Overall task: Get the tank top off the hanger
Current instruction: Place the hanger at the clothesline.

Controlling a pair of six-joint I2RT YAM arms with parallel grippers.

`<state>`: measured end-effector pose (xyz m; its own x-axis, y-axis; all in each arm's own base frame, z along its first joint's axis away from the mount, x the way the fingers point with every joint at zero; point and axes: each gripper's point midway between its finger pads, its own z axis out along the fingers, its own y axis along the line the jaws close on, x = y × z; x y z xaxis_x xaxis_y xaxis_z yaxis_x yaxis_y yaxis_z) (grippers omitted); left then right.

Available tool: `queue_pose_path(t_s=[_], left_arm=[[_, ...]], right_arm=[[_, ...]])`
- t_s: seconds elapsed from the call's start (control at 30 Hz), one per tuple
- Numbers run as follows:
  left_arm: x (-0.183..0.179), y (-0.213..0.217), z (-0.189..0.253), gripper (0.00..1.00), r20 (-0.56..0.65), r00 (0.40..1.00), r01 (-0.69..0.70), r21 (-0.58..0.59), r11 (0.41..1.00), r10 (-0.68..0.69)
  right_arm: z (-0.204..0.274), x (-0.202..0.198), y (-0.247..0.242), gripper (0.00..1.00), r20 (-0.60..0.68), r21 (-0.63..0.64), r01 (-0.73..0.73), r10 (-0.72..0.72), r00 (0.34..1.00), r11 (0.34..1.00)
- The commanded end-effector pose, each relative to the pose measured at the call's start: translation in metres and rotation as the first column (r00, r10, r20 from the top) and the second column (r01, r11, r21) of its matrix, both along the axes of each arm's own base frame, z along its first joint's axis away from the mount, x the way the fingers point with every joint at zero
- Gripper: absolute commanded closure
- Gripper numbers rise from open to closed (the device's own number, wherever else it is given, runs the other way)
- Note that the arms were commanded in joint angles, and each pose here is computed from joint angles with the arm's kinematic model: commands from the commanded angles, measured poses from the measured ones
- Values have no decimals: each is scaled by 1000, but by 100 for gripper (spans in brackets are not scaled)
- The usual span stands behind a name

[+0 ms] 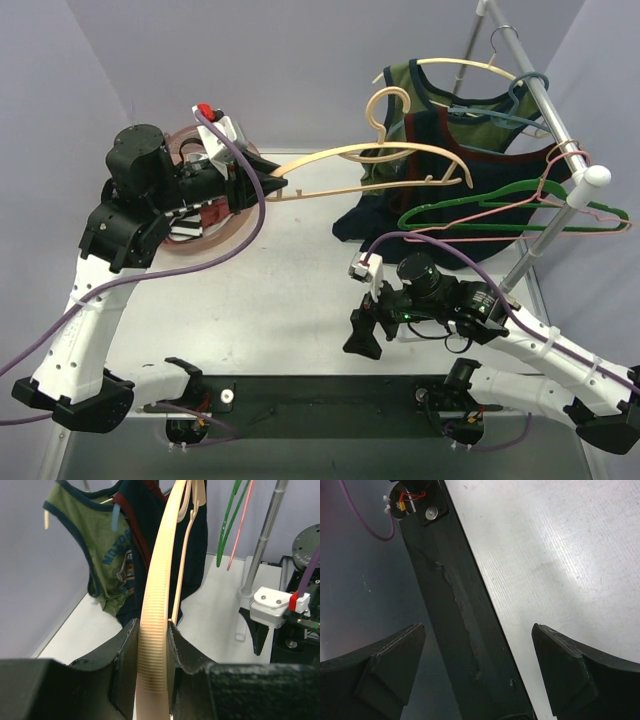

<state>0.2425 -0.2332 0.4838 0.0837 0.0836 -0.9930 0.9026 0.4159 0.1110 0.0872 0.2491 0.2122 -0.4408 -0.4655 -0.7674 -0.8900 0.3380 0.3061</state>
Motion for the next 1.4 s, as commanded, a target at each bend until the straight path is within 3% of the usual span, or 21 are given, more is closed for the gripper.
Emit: queue_pose_path(t_s=[0.0, 0.1, 0.53, 0.8, 1.37], left_arm=[[-2, -23, 22, 100, 74, 995, 79, -71, 994, -74], [14, -39, 21, 100, 93, 996, 10, -53, 999, -5], [42, -143, 48, 100, 135, 988, 93, -138, 986, -75], [41, -193, 64, 100, 155, 983, 126, -174, 977, -99], [36, -256, 11, 100, 65, 974, 224, -128, 966, -218]], right_arm=[[15, -4, 7, 7, 9, 34, -31, 31, 999, 999], [13, -4, 7, 7, 7, 30, -33, 33, 999, 999], [25, -13, -1, 7, 32, 71, -36, 34, 999, 997], [28, -16, -1, 7, 33, 84, -39, 37, 999, 996], [32, -19, -9, 7, 36, 77, -26, 23, 999, 997]])
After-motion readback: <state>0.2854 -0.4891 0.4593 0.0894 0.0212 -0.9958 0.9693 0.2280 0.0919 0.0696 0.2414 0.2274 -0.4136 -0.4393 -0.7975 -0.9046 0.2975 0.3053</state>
